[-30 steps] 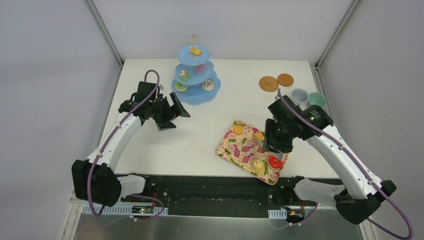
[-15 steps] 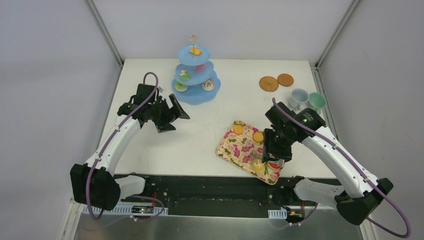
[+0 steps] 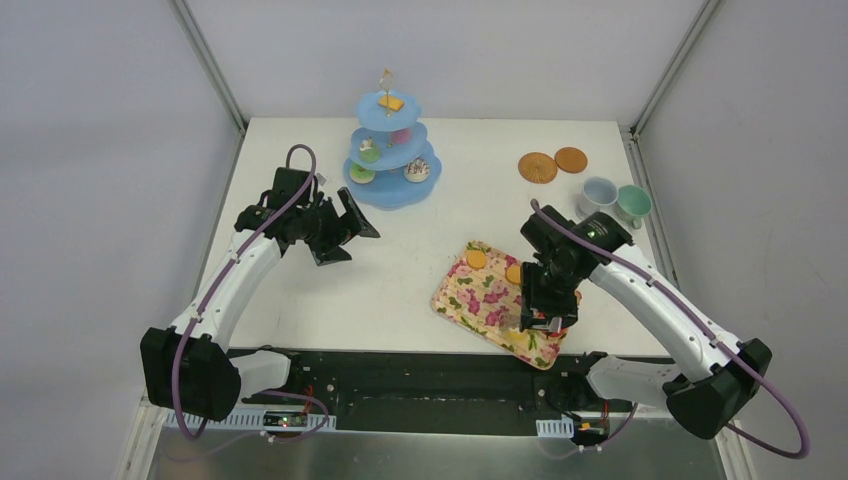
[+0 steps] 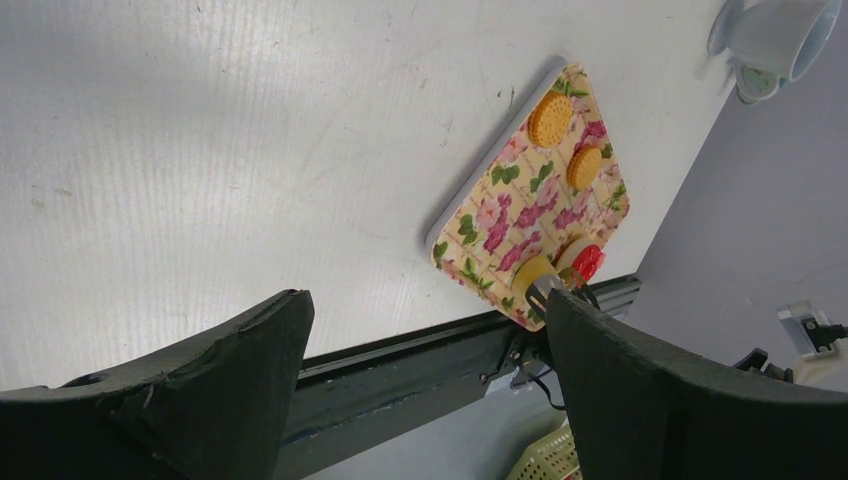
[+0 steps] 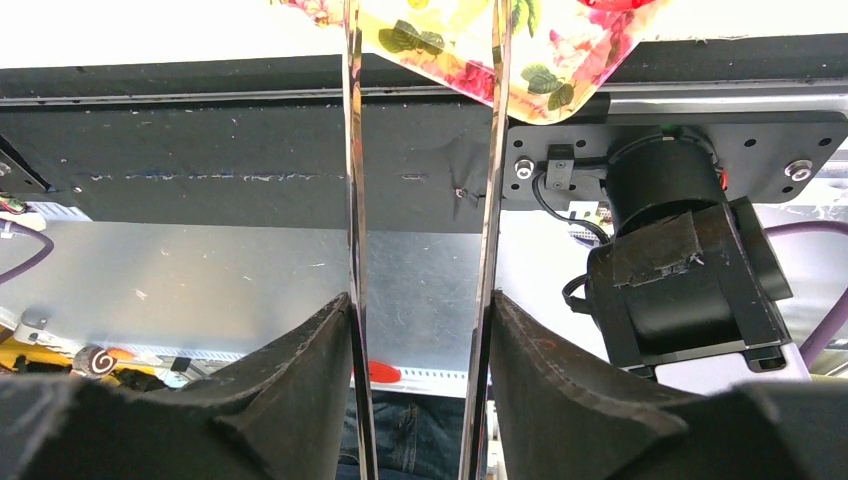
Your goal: Serve the afternoon tea
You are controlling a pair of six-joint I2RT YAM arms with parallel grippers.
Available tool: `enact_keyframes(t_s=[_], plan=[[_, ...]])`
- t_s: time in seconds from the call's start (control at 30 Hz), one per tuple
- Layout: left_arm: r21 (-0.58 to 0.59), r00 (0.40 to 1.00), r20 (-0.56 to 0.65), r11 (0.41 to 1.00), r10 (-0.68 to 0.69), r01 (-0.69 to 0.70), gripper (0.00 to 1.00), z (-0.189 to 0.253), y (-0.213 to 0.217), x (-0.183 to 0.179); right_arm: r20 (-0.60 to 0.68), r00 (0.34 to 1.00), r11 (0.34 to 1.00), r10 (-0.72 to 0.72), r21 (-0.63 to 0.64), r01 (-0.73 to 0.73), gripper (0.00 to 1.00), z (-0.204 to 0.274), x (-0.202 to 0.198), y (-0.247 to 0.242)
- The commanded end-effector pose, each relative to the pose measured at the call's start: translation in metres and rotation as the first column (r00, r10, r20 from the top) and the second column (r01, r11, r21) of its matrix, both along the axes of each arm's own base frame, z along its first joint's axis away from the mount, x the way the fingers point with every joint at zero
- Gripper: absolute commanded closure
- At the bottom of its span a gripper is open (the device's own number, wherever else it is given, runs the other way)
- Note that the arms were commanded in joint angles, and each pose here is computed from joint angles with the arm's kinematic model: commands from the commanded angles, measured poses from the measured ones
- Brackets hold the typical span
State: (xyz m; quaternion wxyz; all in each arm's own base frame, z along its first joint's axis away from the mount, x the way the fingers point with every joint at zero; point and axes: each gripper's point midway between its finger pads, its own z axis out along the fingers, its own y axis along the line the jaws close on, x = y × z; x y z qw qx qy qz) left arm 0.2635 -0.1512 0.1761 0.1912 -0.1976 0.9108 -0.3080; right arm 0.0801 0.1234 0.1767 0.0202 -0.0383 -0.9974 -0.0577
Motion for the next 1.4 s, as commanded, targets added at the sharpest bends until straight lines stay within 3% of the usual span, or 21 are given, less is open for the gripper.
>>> enact_keyframes(t_s=[0.0,0.23,0.5,0.67,0.9,1.1,1.23,1.37], plan=[[0.003,0.999,0.025,1.000,0.020,-0.020,0.09,0.008,0.002,-0.001,-0.056,0.998,1.000,0.007,-0.015,-0.008,0.48,0.000,-0.011,-0.002],[0.004,0.999,0.026,1.000,0.021,-0.021,0.09,0.008,0.002,-0.002,-0.058,0.998,0.999,0.009,-0.035,-0.011,0.50,-0.001,-0.009,-0.001],[0.007,1.000,0.024,1.000,0.015,-0.016,0.09,0.007,0.003,-0.004,-0.047,0.999,0.998,0.013,-0.063,-0.015,0.59,-0.001,-0.007,0.002],[0.009,1.000,0.029,1.000,0.012,-0.012,0.10,0.008,0.003,-0.005,0.049,0.998,1.000,0.024,-0.021,-0.023,0.62,0.021,0.012,0.014],[0.030,0.999,0.043,1.000,0.007,-0.008,0.10,0.012,0.007,-0.008,0.301,0.950,0.990,0.087,0.084,-0.117,0.66,0.057,0.089,0.065],[0.069,0.998,0.065,0.998,-0.005,0.000,0.10,0.020,0.013,-0.014,0.507,0.859,0.964,0.068,0.188,-0.188,0.69,0.093,0.193,0.139],[0.088,0.998,0.070,0.996,-0.005,-0.001,0.09,0.024,0.018,-0.020,0.599,0.800,0.949,0.044,0.224,-0.220,0.71,0.118,0.254,0.179],[0.109,0.997,0.081,0.994,-0.002,-0.007,0.09,0.028,0.023,-0.025,0.613,0.790,0.932,0.008,0.281,-0.227,0.71,0.120,0.292,0.201]])
